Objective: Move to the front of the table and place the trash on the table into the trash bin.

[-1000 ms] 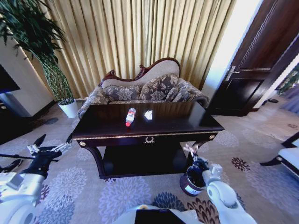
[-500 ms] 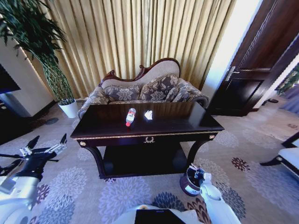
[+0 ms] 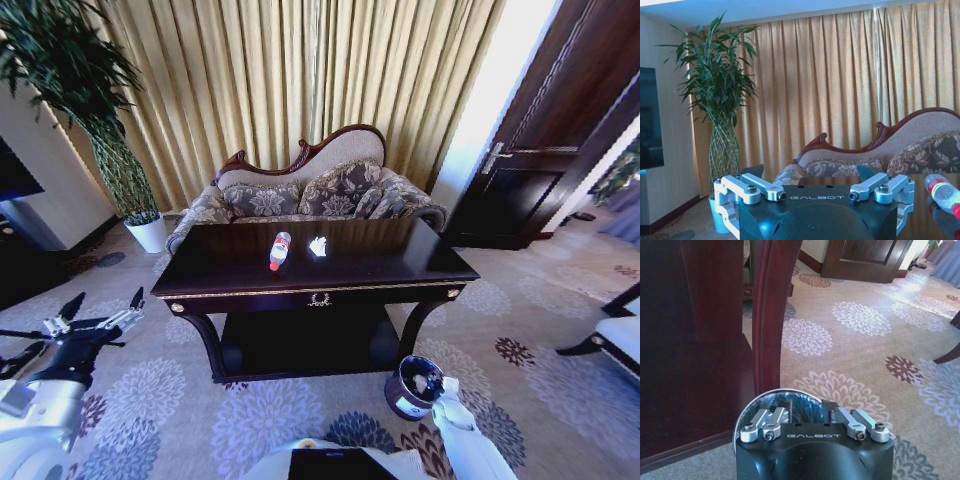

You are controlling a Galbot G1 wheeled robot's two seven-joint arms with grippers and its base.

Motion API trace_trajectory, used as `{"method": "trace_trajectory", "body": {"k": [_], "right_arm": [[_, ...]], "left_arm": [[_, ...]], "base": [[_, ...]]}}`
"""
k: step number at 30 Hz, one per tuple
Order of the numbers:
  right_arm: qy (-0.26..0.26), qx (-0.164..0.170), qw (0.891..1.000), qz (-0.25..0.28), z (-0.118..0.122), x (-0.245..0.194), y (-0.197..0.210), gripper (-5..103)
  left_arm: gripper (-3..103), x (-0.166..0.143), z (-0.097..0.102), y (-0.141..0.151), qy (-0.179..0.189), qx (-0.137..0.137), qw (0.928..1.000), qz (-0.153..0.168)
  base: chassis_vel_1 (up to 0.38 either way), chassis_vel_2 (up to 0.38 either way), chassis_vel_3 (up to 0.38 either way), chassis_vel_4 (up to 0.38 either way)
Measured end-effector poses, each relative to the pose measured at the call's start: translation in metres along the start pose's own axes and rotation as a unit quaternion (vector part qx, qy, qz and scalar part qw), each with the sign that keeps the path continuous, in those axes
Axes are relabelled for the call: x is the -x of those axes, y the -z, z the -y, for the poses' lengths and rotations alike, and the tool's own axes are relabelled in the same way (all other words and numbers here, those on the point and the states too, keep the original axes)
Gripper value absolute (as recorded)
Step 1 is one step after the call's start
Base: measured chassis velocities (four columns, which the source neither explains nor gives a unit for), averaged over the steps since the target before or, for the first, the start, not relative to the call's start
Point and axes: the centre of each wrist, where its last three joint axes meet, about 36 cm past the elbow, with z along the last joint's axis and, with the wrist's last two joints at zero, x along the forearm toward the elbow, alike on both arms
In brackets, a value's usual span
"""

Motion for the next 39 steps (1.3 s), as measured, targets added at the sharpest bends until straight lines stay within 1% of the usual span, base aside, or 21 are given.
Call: {"method": "trace_trajectory", "body": {"k": [1,4,6,9,10,11,12,13,14,18,24,26,29,30,31,32,33,34,36,37,39], "right_arm": [[0.0,0.0,1.0,0.0,0.0,0.0,0.0,36],[0.003,0.002,1.0,0.003,-0.003,-0.003,0.001,51],[0.004,0.003,1.0,0.004,-0.003,-0.004,0.001,51],[0.006,0.004,1.0,0.007,-0.004,-0.006,0.002,68],[0.006,0.004,1.0,0.007,-0.004,-0.006,0.002,68],[0.006,0.004,1.0,0.008,-0.004,-0.007,0.002,74],[0.006,0.004,1.0,0.009,-0.004,-0.007,0.003,74],[0.007,0.005,1.0,0.01,-0.005,-0.008,0.003,80],[0.007,0.005,1.0,0.01,-0.005,-0.008,0.003,80],[0.009,0.006,1.0,0.012,-0.005,-0.009,0.004,99],[0.009,0.009,1.0,0.015,-0.005,-0.011,0.007,100],[0.016,0.016,1.0,0.016,-0.005,-0.017,0.013,100],[0.036,0.035,0.999,0.018,-0.002,-0.031,0.026,100],[0.049,0.048,0.997,0.028,-0.001,-0.039,0.034,100],[0.067,0.06,0.995,0.052,0.002,-0.051,0.045,100],[0.067,0.06,0.995,0.052,0.002,-0.051,0.045,100],[0.084,0.069,0.991,0.082,0.004,-0.063,0.057,100],[0.093,0.073,0.988,0.098,0.005,-0.07,0.064,100],[0.135,0.099,0.973,0.16,0.005,-0.107,0.097,100],[0.135,0.099,0.973,0.16,0.005,-0.107,0.097,100],[0.165,0.11,0.961,0.192,0.003,-0.137,0.119,100]], "left_arm": [[100,0.0,0.0,0.0,0.0,0.0,1.0,0.0],[100,0.001,0.0,0.001,-0.001,0.002,1.0,0.003],[100,0.001,0.0,0.001,-0.001,0.002,1.0,0.004],[100,0.0,0.0,0.0,-0.001,0.002,1.0,0.004],[100,0.0,0.0,0.0,-0.001,0.002,1.0,0.004],[100,-0.001,0.0,0.0,0.0,0.001,1.0,0.004],[100,-0.001,0.0,0.0,0.0,0.001,1.0,0.004],[100,-0.001,0.0,0.0,0.0,0.001,1.0,0.004],[100,-0.001,0.0,0.0,0.0,0.001,1.0,0.004],[100,-0.001,0.0,0.0,0.0,0.0,1.0,0.004],[100,-0.001,0.0,0.0,0.0,0.0,1.0,0.004],[100,-0.001,0.0,-0.001,0.0,-0.001,1.0,0.005],[100,-0.001,0.0,-0.001,0.002,-0.004,1.0,0.005],[100,-0.002,0.0,-0.001,0.003,-0.005,1.0,0.004],[100,-0.002,0.0,-0.002,0.004,-0.008,1.0,0.003],[100,-0.002,0.0,-0.002,0.004,-0.008,1.0,0.003],[100,-0.003,0.0,-0.002,0.005,-0.011,0.9999,0.002],[100,-0.003,0.0,-0.003,0.005,-0.013,0.9999,0.001],[100,-0.004,0.001,-0.004,0.006,-0.02,0.9998,-0.001],[100,-0.004,0.001,-0.004,0.006,-0.02,0.9998,-0.001],[100,-0.004,0.002,-0.004,0.007,-0.023,0.9997,-0.003]], "base": [[0.0,0.0,0.0,0.0],[0.0,0.0,0.0,0.0],[0.0,0.0,0.0,0.0],[0.0,0.0,0.0,0.0],[0.0,0.0,0.0,0.0],[0.0,0.0,0.0,0.0],[0.0,0.0,0.0,0.0],[0.0,0.0,0.0,0.0],[0.0,0.0,0.0,0.0],[0.0,0.0,0.0,0.0],[0.0,0.0,0.0,0.0],[0.0,0.0,0.0,0.0],[0.0,0.0,0.0,0.0],[0.0,0.0,0.0,0.0],[0.0,0.0,0.0,0.0],[0.0,0.0,0.0,0.0],[0.0,0.0,0.0,0.0],[0.0,0.0,0.0,0.0],[0.0,0.0,0.0,0.0],[0.0,0.0,0.0,0.0],[0.0,0.0,0.0,0.0]]}}
